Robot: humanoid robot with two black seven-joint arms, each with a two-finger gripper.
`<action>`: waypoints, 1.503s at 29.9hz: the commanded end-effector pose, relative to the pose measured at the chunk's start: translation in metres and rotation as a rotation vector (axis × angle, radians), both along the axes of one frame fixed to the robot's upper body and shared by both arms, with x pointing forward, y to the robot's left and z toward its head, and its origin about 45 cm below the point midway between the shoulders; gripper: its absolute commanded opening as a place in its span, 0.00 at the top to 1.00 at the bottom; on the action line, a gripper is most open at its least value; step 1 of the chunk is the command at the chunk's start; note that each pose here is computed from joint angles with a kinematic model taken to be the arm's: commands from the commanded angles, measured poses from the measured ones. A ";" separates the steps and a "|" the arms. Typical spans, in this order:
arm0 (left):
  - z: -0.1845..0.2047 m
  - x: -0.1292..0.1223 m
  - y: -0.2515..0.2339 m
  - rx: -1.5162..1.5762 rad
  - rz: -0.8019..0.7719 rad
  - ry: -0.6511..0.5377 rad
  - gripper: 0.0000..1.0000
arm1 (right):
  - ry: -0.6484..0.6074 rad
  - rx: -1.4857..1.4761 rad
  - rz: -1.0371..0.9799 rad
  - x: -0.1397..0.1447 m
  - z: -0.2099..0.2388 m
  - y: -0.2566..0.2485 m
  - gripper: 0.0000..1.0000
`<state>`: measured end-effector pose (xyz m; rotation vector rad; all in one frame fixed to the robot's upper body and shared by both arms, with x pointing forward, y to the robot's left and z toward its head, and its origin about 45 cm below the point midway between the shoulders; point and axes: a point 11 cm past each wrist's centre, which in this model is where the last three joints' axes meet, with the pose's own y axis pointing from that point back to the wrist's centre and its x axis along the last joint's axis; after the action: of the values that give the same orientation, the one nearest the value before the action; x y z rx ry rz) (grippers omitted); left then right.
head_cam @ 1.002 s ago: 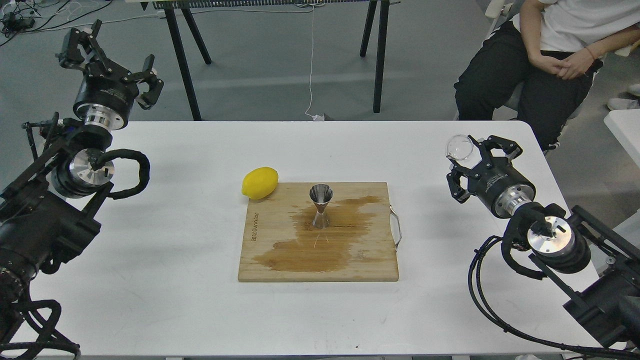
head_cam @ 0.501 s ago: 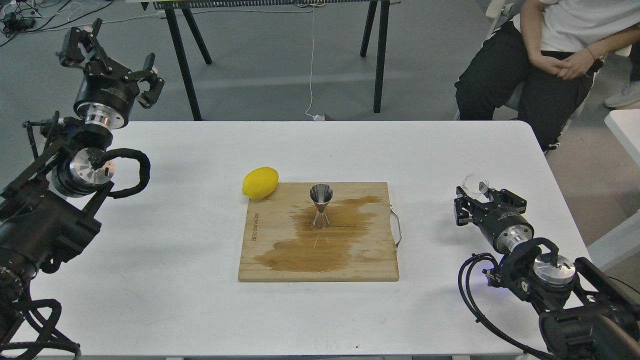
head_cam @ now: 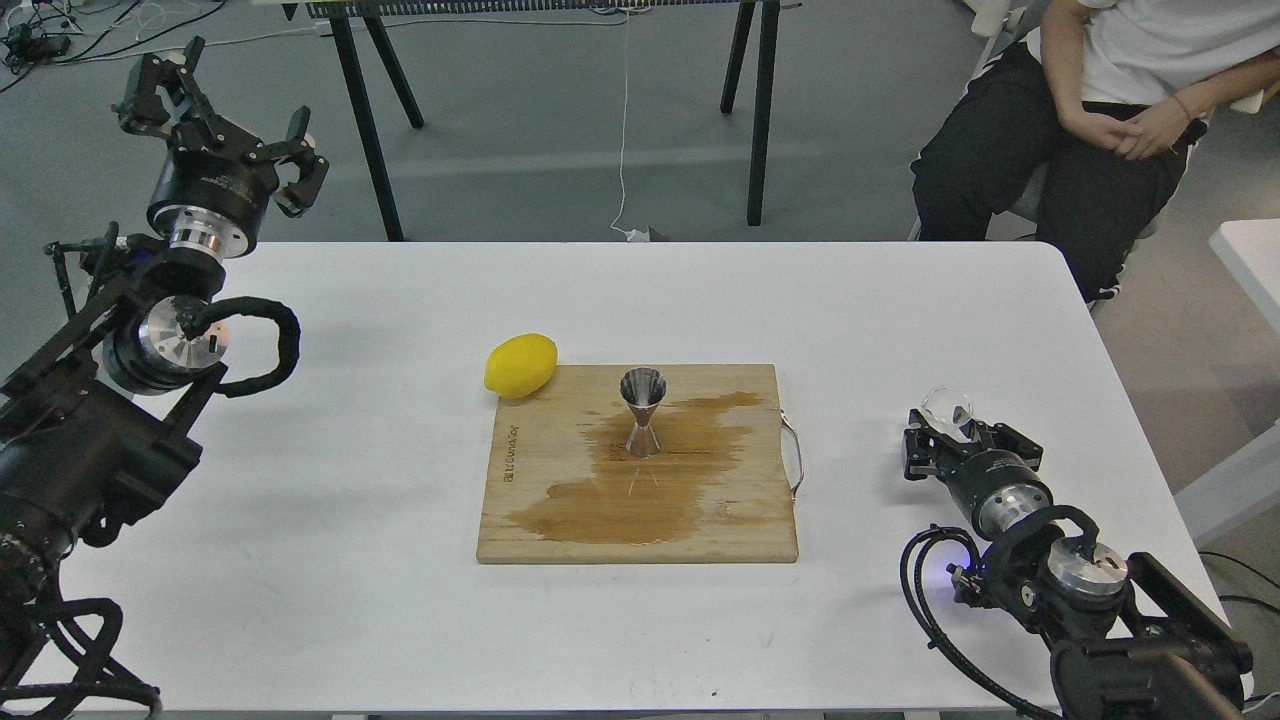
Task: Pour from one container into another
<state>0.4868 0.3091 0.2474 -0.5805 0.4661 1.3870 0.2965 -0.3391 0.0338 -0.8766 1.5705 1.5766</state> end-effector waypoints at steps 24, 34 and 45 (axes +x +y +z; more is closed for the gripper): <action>0.002 0.001 -0.001 0.002 0.001 -0.002 0.00 | -0.008 -0.004 0.000 -0.001 0.000 0.000 0.58; 0.003 0.002 -0.001 0.001 0.002 -0.004 0.00 | -0.005 -0.006 -0.001 -0.001 -0.001 -0.001 0.60; 0.004 0.002 -0.001 0.001 0.001 -0.006 0.00 | -0.005 -0.007 -0.001 0.001 0.001 0.000 0.33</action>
<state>0.4885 0.3086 0.2508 -0.5828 0.4610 1.3880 0.2978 -0.3389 0.0350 -0.8853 1.5706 1.5675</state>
